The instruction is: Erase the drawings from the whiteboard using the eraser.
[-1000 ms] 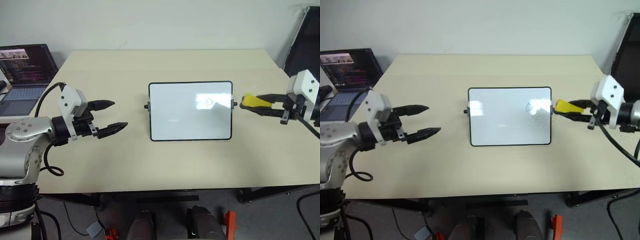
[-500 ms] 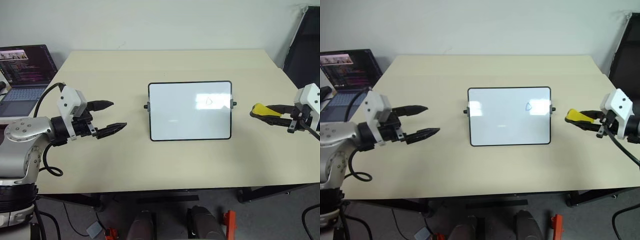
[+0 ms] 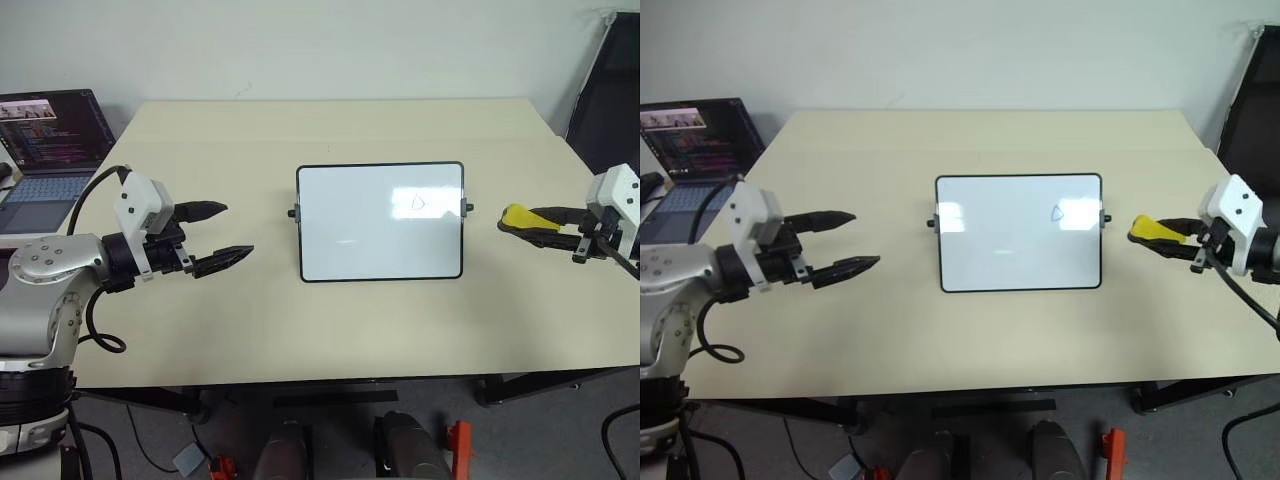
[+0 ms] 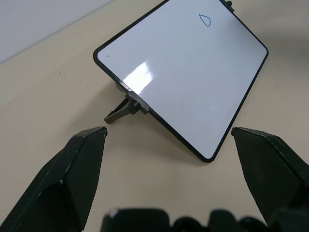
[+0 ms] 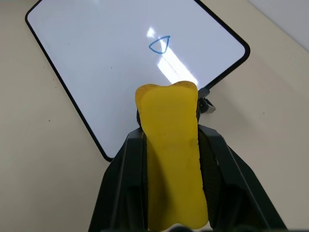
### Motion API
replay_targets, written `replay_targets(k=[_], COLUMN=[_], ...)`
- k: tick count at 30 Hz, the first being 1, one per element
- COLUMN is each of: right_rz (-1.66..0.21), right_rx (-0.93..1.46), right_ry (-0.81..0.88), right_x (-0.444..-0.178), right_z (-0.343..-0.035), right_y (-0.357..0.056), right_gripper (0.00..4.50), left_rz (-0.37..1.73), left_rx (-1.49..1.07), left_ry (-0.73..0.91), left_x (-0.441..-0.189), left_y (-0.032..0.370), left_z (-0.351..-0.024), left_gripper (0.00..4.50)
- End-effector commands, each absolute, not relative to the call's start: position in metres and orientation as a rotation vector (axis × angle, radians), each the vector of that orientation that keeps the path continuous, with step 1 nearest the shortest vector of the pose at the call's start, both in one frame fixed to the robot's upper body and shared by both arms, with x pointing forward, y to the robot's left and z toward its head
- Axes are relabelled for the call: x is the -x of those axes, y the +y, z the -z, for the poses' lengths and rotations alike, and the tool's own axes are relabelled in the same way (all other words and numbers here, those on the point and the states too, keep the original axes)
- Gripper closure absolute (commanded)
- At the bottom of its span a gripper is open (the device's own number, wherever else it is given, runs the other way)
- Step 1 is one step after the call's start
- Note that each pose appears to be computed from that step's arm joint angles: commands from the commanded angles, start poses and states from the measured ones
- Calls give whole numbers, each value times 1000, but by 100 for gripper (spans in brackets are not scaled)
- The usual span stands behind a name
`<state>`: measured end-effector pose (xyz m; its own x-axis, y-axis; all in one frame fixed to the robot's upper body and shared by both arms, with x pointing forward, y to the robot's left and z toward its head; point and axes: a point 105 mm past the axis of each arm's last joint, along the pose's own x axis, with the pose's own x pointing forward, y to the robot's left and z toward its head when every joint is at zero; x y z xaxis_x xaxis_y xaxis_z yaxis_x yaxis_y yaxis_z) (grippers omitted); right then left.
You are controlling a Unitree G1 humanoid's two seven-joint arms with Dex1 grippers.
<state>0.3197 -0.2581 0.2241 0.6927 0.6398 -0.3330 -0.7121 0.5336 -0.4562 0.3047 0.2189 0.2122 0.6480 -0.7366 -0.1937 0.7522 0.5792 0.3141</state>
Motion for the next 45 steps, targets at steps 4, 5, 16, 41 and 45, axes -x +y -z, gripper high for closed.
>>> replay_targets(k=[4, 5, 16, 41, 45], right_rz=[-785, -777, -604, -848, -778], right_rx=[595, 585, 519, 501, 518], right_ry=[-94, -122, -125, 102, 80], right_x=[-349, -357, -414, -389, -396], right_z=[-255, -256, -231, -120, -130], right_y=[-216, -208, -176, -114, -127], right_gripper=[345, 345, 345, 346, 346], left_rz=[879, 880, 873, 859, 868], left_rx=[-419, -421, -436, -431, -430], left_ry=[-8, -10, -8, 1, -1], left_x=[-306, -307, -305, -304, -306], left_y=[214, 214, 215, 216, 213], left_z=[-224, -225, -225, -223, -223], left_gripper=[0, 0, 0, 0, 0])
